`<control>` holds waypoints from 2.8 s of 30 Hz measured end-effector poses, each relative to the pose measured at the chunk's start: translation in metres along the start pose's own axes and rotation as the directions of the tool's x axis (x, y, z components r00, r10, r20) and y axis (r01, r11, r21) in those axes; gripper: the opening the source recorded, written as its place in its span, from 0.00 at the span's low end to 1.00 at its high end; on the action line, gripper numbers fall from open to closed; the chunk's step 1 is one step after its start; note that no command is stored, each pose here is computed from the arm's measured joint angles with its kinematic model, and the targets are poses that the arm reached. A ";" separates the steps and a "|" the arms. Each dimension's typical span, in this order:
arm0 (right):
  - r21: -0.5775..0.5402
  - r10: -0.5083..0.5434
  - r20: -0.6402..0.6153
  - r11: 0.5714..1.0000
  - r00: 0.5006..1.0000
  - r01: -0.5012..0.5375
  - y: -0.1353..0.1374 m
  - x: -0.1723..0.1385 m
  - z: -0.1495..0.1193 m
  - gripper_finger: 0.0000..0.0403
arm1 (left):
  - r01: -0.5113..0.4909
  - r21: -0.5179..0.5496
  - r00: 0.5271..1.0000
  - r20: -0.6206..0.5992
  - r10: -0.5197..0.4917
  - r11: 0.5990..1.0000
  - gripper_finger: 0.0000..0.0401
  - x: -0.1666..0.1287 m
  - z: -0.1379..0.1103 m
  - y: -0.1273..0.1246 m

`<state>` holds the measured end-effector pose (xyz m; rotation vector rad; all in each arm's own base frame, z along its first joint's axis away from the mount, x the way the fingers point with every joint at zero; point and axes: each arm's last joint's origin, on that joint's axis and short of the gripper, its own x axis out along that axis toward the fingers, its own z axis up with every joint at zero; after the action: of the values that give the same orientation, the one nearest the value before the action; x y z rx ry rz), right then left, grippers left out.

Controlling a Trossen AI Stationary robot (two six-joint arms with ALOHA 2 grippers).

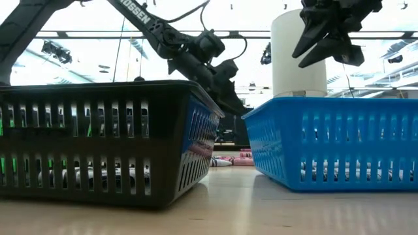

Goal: Sort crayons
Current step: Put the red crayon into the right blue basket

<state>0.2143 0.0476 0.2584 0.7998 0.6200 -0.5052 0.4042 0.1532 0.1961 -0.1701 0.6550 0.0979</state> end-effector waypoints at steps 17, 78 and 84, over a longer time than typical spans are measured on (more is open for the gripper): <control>0.033 -0.003 -0.014 0.999 1.000 0.004 0.004 0.019 0.001 0.30 | 0.050 -0.036 0.998 0.033 -0.049 0.998 0.31 0.023 -0.002 0.040; -0.023 -0.106 -0.092 0.994 0.990 0.105 -0.038 0.097 0.120 0.27 | -0.082 -0.210 0.985 0.130 0.111 0.974 0.27 -0.101 -0.044 0.008; -0.041 -0.161 -0.124 0.987 0.979 0.157 -0.052 0.118 0.144 0.27 | -0.080 -0.225 0.984 0.140 0.113 0.971 0.27 -0.112 -0.049 0.003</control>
<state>0.3114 -0.1175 0.2307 0.7607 0.8124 -0.5920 0.2857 0.1429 0.2260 -0.3394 0.4994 0.2749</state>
